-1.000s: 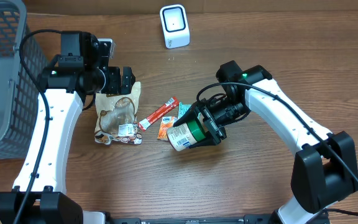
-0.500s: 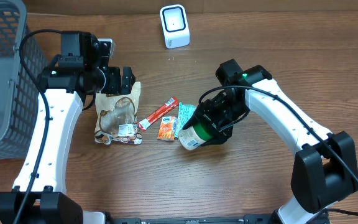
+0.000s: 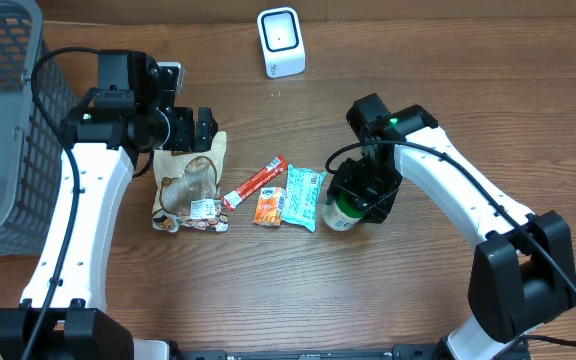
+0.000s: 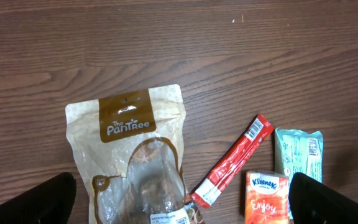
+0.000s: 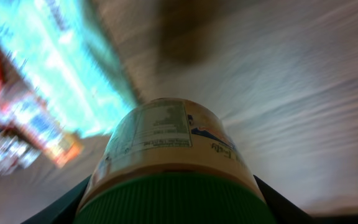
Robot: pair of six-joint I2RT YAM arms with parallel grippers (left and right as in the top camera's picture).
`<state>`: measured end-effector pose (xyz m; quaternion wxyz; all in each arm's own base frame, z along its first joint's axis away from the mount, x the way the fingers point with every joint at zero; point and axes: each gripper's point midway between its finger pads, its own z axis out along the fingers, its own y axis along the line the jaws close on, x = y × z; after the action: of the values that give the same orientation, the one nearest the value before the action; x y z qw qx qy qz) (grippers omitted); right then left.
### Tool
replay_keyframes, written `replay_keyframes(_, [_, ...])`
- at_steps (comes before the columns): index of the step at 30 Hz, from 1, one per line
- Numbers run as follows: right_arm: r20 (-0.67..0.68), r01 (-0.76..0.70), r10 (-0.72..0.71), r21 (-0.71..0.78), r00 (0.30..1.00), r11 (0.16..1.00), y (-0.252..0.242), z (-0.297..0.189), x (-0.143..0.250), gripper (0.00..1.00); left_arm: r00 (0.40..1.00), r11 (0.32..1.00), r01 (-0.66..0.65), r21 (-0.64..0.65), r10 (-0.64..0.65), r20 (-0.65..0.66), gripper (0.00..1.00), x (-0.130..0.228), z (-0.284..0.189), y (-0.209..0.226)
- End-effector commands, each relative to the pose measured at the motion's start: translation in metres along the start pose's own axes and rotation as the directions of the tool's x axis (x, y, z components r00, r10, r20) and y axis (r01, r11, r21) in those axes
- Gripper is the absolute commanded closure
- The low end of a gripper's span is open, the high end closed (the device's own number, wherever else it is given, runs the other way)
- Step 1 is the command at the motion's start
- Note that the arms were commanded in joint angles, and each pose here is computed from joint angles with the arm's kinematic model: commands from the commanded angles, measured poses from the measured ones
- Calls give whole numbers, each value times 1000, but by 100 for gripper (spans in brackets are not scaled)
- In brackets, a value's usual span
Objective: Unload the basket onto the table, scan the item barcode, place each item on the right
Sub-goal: 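Lift the jar and rotate it in the right gripper, then carry the jar to the white scanner and hold it there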
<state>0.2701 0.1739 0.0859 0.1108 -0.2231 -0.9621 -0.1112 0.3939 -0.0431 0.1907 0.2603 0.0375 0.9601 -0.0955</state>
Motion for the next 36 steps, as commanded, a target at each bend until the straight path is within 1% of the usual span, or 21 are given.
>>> replay_keyframes(1, [191, -10, -12, 111, 982, 994, -17, -12, -33, 73, 1000, 1000, 10, 9, -10, 1, 0, -2, 1, -1])
replay_keyframes(5, [258, -20, -22, 159, 966, 987, -25, -16, -45, 73, 1000, 1000, 11, 9, -11, 1, 0, -2, 1, -1])
replay_keyframes(9, [294, -12, -30, 137, 955, 990, -18, -18, -53, 73, 1000, 1000, 11, 9, -11, 1, 0, -2, 1, -1])
replay_keyframes(15, [307, 3, -41, 124, 951, 992, -14, -18, -57, 74, 1000, 1000, 11, 9, -11, 1, 0, -2, 1, -1])
replay_keyframes(17, [310, 15, -53, 122, 949, 992, -12, -18, -58, 81, 1000, 1000, 10, 9, -10, 1, 0, -2, 1, -1])
replay_keyframes(21, [295, 194, -237, 167, 926, 967, -9, -19, -61, 82, 1000, 1000, 11, 9, -11, 1, 0, -2, 1, -1])
replay_keyframes(22, [289, 264, -309, 184, 906, 947, -7, -19, -62, 81, 1000, 1000, 11, 9, -11, 1, 0, -2, 1, -1])
replay_keyframes(24, [291, 302, -348, 190, 891, 934, -5, -20, -64, 81, 1000, 1000, 10, 9, -10, 1, 0, -2, 1, -1])
replay_keyframes(28, [317, 334, -376, 180, 871, 925, 4, -26, -69, 83, 1000, 1000, 11, 9, -11, 1, 0, -2, 1, -1])
replay_keyframes(30, [348, 348, -384, 164, 855, 923, 15, -41, -72, 87, 1000, 1000, 11, 9, -11, 1, 0, -2, 1, -1])
replay_keyframes(32, [367, 396, -422, 149, 829, 906, 28, -59, -72, 90, 1000, 1000, 11, 9, -11, 1, 0, -2, 1, -1])
replay_keyframes(34, [424, 427, -436, 122, 794, 896, 48, -107, -67, 96, 1000, 1000, 10, 9, -10, 1, 0, -2, 1, -1])
replay_keyframes(36, [456, 469, -462, 106, 760, 877, 59, -140, -59, 97, 1000, 1000, 11, 9, -11, 1, 0, -2, 1, -1])
